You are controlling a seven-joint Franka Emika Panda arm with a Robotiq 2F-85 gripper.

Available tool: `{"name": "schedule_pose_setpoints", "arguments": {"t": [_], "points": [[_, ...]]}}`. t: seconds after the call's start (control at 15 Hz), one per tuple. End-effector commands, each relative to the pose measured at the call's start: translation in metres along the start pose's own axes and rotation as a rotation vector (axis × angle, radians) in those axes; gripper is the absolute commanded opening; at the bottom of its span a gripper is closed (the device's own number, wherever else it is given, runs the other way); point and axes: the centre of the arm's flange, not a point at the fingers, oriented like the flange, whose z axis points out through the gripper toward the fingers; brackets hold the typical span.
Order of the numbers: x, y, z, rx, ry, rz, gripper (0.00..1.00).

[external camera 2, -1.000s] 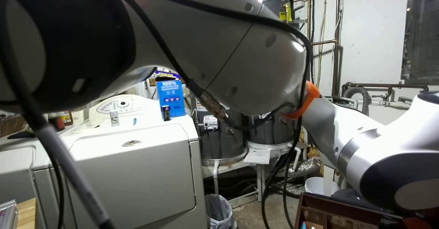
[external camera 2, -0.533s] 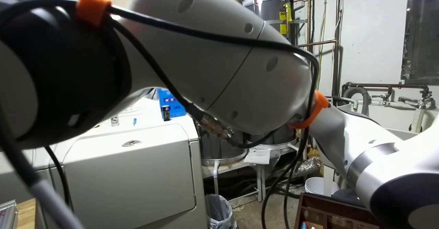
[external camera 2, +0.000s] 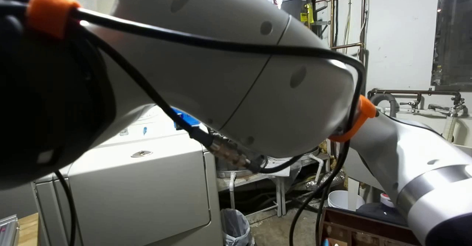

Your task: Move the pink thing from the utensil organizer to the washing machine

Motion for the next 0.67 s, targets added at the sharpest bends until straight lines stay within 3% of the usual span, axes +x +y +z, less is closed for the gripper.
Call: {"name": "schedule_pose_setpoints", "arguments": {"t": [0.0, 0.13, 0.33, 0.4, 0.6], "points": [[0.025, 0.014, 0.012, 0.029, 0.037, -0.006, 0.54], [0.035, 0.015, 0.014, 0.033, 0.04, -0.005, 0.52], [0.043, 0.018, 0.019, 0.067, 0.027, 0.003, 0.42], [0.044, 0.018, 0.022, 0.083, 0.022, 0.008, 0.46], [0.046, 0.019, 0.029, 0.118, 0.007, 0.019, 0.45]]}}
